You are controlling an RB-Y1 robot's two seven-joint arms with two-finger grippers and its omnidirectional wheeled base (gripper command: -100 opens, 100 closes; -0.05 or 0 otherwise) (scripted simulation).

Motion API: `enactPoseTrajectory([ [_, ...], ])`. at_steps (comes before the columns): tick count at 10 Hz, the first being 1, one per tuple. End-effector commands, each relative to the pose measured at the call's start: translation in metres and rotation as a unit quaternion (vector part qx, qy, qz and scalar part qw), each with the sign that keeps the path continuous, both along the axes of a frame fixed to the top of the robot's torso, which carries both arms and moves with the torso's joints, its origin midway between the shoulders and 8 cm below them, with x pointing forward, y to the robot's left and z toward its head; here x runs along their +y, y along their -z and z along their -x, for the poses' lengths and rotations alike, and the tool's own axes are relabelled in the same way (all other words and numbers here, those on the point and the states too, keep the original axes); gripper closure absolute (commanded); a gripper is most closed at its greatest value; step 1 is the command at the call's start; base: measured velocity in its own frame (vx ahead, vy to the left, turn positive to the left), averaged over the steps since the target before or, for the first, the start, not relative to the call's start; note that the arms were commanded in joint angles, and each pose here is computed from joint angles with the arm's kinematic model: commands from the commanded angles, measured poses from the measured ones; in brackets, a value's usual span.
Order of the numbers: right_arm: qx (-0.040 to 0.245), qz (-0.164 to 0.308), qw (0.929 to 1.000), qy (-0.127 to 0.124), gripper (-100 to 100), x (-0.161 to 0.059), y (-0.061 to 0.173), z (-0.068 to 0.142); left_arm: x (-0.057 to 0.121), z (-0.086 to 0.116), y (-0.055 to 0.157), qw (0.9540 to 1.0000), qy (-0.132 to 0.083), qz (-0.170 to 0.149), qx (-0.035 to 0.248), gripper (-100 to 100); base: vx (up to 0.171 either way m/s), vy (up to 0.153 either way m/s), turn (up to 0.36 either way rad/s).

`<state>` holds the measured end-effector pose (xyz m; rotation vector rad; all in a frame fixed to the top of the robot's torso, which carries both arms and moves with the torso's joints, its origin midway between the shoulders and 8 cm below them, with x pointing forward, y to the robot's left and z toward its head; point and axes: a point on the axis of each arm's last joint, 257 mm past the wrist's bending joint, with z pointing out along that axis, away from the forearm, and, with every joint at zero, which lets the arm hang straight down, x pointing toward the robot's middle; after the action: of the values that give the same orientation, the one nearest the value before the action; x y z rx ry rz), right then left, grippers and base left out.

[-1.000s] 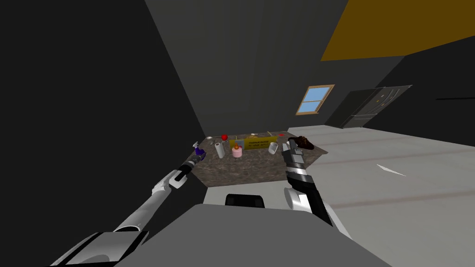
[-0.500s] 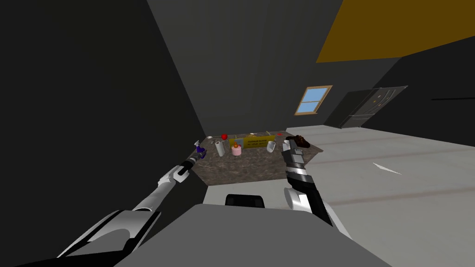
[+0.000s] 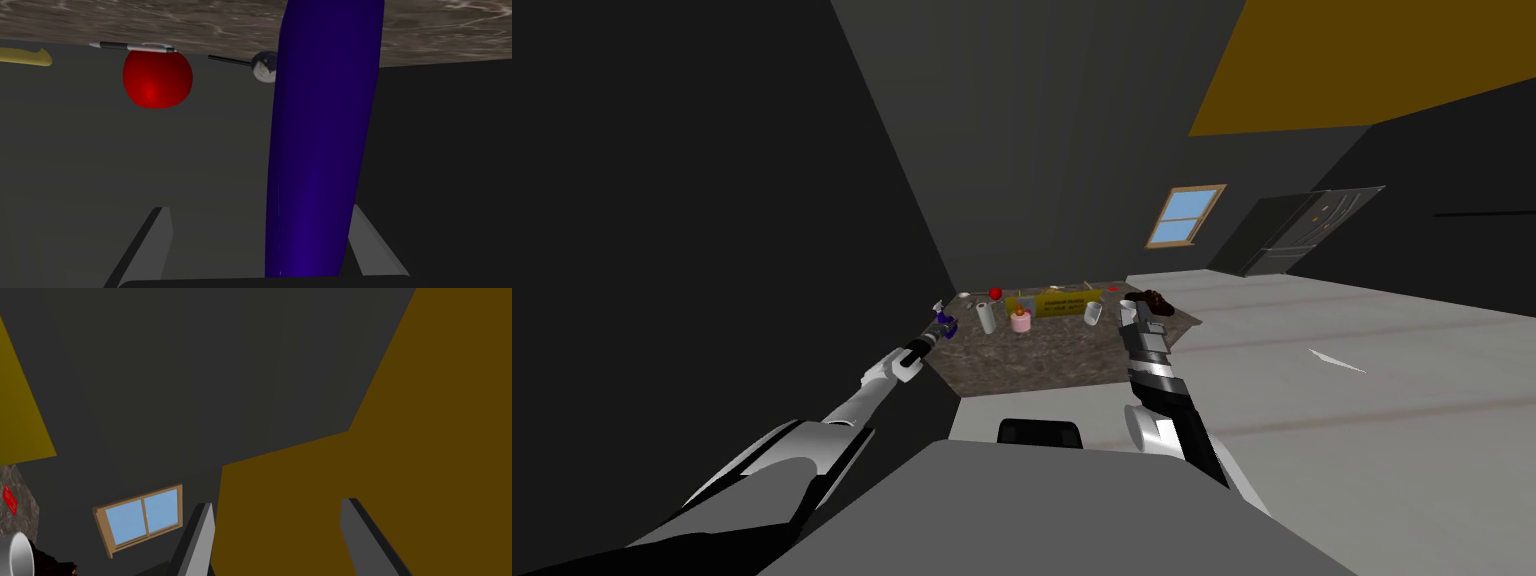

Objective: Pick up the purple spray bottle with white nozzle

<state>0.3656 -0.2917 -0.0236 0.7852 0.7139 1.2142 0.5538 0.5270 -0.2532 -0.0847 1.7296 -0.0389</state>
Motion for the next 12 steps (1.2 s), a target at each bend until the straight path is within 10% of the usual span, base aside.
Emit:
enactPoseTrajectory([
  [1, 0.000, 0.000, 1.0000, 0.000, 0, 0.000, 0.000, 0.000, 0.002, -0.011, -0.010, 1.0000, 0.002, -0.004, -0.006, -100, -0.082, -0.034, -0.008],
  [9, 0.000, 0.000, 1.0000, 0.000, 0, 0.000, 0.000, 0.000, 0.020, -0.031, -0.027, 0.9998, -0.016, -0.011, -0.008, -100, -0.034, -0.007, -0.002],
  [10, 0.000, 0.000, 1.0000, 0.000, 0, 0.000, 0.000, 0.000, 0.021, -0.031, -0.026, 0.9998, -0.017, -0.010, -0.008, 100, 0.000, 0.000, 0.000],
  [12, 0.000, 0.000, 1.0000, 0.000, 0, 0.000, 0.000, 0.000, 0.021, -0.031, -0.026, 0.9998, -0.017, -0.011, -0.008, 100, 0.000, 0.000, 0.000],
])
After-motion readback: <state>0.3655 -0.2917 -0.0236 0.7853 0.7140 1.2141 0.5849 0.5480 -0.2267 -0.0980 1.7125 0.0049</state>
